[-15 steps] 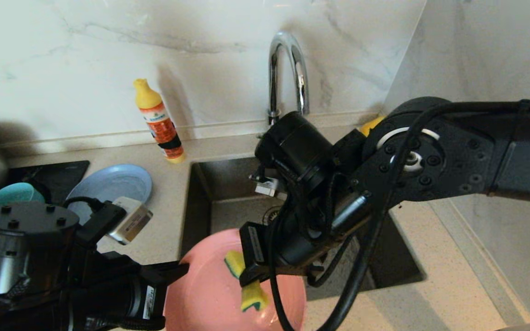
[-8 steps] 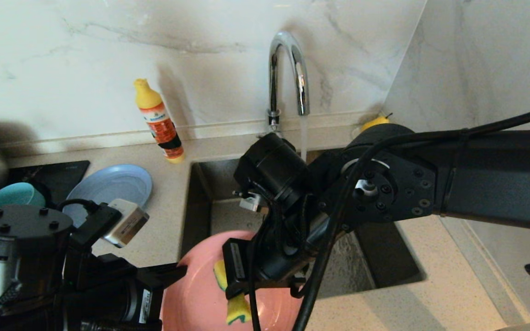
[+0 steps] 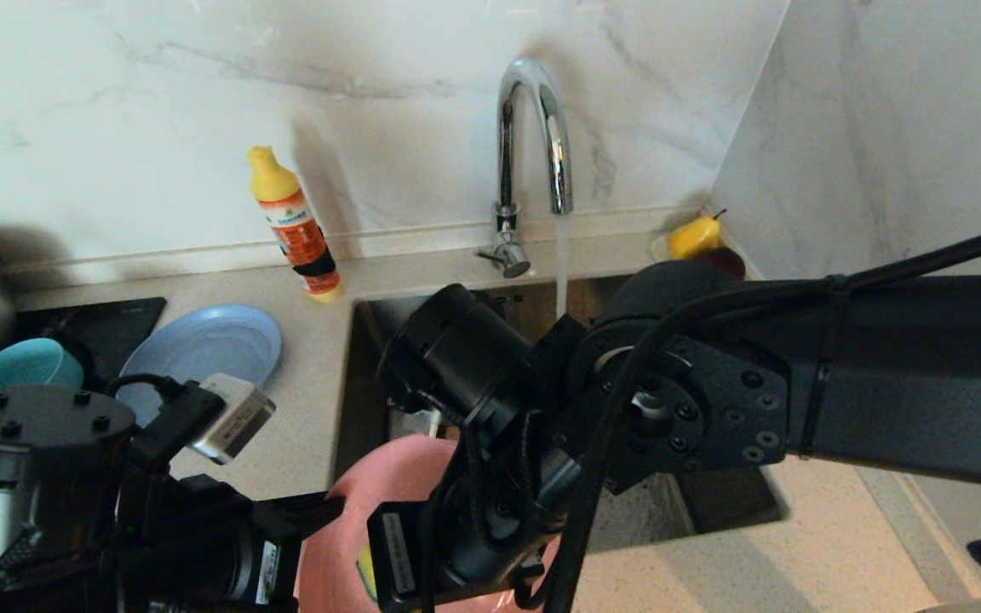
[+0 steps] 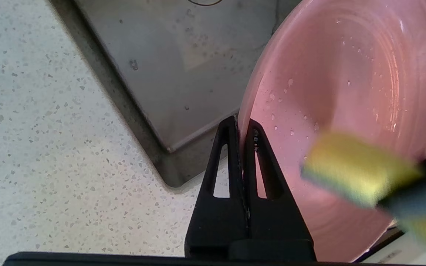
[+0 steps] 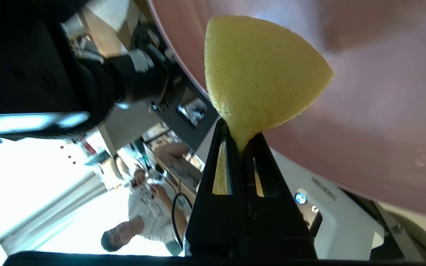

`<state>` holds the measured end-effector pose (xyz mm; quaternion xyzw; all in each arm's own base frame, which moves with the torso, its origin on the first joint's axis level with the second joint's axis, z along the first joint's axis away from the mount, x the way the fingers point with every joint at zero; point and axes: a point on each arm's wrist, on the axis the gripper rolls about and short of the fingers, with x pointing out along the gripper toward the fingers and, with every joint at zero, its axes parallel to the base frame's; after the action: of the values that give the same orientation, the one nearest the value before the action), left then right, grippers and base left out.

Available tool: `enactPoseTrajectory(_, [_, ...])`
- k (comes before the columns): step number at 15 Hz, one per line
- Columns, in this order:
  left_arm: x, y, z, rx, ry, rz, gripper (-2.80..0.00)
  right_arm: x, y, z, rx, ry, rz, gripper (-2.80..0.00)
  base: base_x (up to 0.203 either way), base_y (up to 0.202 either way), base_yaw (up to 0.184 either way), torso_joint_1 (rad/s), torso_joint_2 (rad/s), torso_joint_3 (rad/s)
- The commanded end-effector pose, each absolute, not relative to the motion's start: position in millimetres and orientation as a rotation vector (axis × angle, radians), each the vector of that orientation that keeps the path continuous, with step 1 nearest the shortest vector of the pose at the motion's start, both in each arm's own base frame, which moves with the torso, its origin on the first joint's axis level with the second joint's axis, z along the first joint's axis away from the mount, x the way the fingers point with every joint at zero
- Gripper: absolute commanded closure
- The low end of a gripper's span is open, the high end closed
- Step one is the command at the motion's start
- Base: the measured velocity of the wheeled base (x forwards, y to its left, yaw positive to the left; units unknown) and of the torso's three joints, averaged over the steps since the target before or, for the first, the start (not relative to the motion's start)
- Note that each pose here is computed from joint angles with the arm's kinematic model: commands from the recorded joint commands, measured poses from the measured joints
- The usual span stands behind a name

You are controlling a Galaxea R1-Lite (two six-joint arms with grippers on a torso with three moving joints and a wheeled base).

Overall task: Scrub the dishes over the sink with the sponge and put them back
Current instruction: Wipe the plate

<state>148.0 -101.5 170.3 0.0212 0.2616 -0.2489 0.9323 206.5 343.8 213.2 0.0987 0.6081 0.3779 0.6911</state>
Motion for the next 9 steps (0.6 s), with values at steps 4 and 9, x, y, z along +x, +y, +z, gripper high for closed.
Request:
enactPoseTrajectory(4, [147.5,-101.1,171.1,0.04,0.53,-0.509,0.0,202.9,342.8,200.7,0.175,1.446,0.787,0.0,0.0,0.0,0.0,0.0,0.0,0.0])
enactPoseTrajectory(9, [148.4,-101.7,172.9,0.038,0.525,-0.51,0.0,213.8,328.7,203.7,0.194,1.46,0.736,0.0,0.0,0.0,0.0,0.0,0.0,0.0])
